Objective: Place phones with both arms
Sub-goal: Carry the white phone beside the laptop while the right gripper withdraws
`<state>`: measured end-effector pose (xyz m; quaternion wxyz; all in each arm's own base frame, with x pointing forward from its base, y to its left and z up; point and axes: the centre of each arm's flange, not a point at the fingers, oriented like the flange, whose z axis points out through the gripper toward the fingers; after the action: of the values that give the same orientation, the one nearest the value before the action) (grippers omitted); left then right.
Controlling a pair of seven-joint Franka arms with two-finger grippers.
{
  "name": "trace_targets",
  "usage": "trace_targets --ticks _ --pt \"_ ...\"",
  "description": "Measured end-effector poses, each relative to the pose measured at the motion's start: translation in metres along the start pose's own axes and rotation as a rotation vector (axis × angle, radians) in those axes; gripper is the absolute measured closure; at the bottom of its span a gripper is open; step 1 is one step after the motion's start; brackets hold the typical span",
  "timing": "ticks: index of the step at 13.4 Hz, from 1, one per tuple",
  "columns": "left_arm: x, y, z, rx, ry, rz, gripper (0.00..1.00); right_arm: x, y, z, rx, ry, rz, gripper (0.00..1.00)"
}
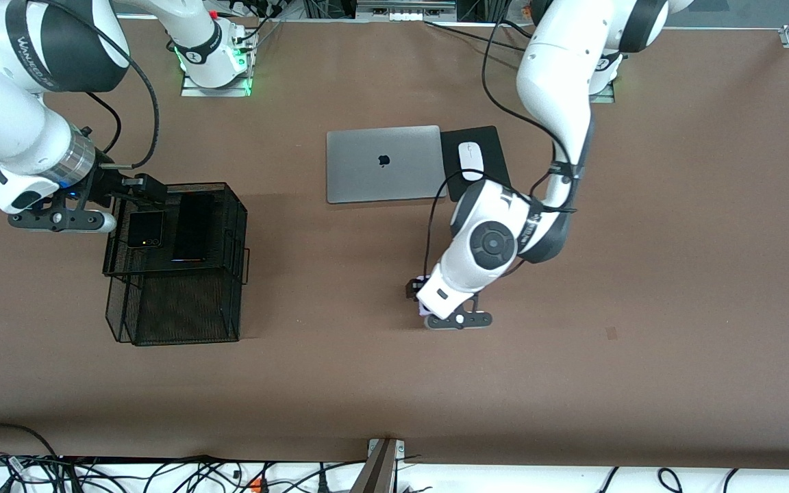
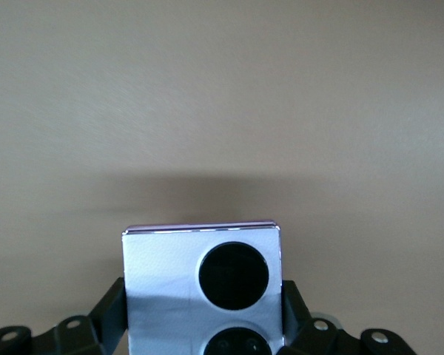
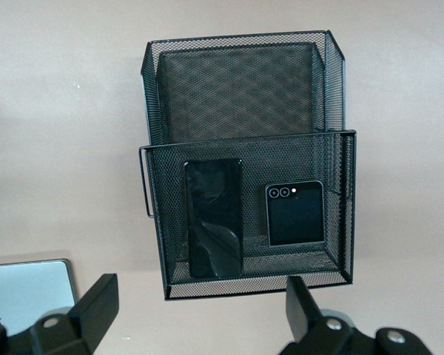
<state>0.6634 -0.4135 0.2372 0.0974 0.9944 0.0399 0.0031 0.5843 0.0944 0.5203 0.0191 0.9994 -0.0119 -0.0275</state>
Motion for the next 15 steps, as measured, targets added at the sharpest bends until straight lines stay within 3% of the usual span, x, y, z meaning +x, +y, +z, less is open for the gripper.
trace_targets --ticks 3,7,14,15 --pt "-0.014 0.015 0.032 0.004 0.023 0.028 0.15 0.0 0.0 -0.002 0.0 -0.001 0.001 0.0" --pt "-0.035 0.026 0.059 0.026 -0.003 0.055 0.15 0.0 0.0 -0.001 -0.001 -0.004 0.002 0.0" --pt "-0.047 0.032 0.071 0.039 -0.02 0.071 0.15 0.0 -0.001 -0.001 -0.002 -0.004 0.003 0.0" --pt "-0.048 0.033 0.071 0.038 -0.02 0.073 0.1 0.001 -0.002 -0.001 -0.003 -0.004 0.002 0.0"
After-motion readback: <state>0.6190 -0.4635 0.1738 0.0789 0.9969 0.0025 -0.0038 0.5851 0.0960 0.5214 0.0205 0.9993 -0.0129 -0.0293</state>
